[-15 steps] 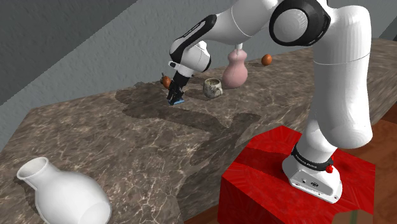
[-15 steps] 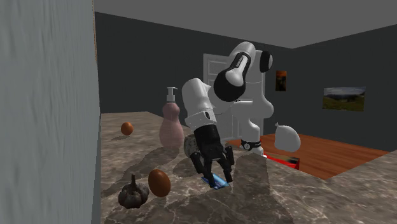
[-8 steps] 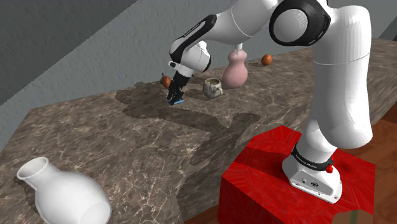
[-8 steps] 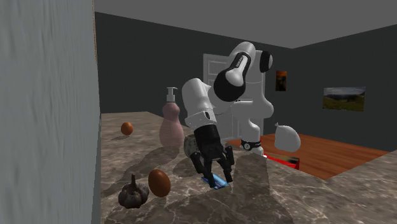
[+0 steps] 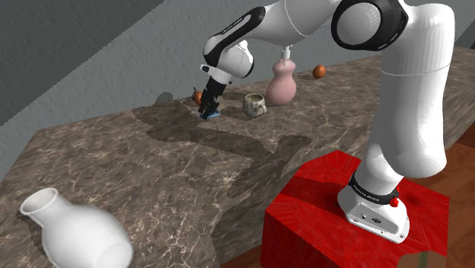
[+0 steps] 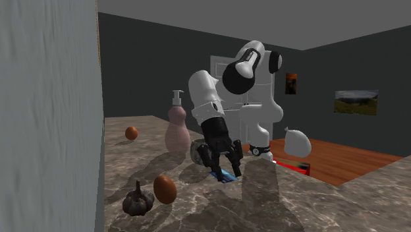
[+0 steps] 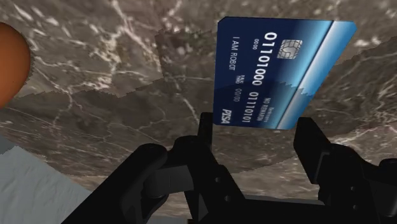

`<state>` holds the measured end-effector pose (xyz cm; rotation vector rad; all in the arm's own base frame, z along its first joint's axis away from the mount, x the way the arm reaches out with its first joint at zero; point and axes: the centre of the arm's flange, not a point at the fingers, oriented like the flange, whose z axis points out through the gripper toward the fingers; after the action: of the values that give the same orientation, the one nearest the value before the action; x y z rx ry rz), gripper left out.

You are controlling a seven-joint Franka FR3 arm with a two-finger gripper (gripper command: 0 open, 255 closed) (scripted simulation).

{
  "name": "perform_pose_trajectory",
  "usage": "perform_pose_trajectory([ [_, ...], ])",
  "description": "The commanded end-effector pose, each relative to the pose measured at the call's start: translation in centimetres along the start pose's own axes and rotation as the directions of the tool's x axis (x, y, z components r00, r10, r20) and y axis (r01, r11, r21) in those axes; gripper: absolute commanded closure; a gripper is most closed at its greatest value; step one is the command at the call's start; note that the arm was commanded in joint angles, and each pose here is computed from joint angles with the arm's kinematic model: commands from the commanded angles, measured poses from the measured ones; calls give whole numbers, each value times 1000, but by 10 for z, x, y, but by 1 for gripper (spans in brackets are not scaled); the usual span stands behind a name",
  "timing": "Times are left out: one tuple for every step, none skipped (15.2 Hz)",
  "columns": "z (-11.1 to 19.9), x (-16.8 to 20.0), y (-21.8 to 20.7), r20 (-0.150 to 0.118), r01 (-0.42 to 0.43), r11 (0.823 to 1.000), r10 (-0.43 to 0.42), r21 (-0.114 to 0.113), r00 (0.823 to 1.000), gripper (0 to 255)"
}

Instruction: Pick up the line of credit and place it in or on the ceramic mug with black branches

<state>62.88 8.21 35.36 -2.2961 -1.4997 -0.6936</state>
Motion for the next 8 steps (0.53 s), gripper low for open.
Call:
perform_pose_trajectory([
  [-9,7,1,0,0,1000,0,0,1000,255],
  [-13,9,1,0,0,1000,0,0,1000,255],
  [-18,12,1,0,0,1000,0,0,1000,255],
  [-22,15,1,0,0,1000,0,0,1000,255],
  [-27,18,1,0,0,1000,0,0,1000,255],
  [-31,21,1,0,0,1000,0,0,1000,255],
  [-35,24,1,0,0,1000,0,0,1000,255],
  [-40,27,1,0,0,1000,0,0,1000,255],
])
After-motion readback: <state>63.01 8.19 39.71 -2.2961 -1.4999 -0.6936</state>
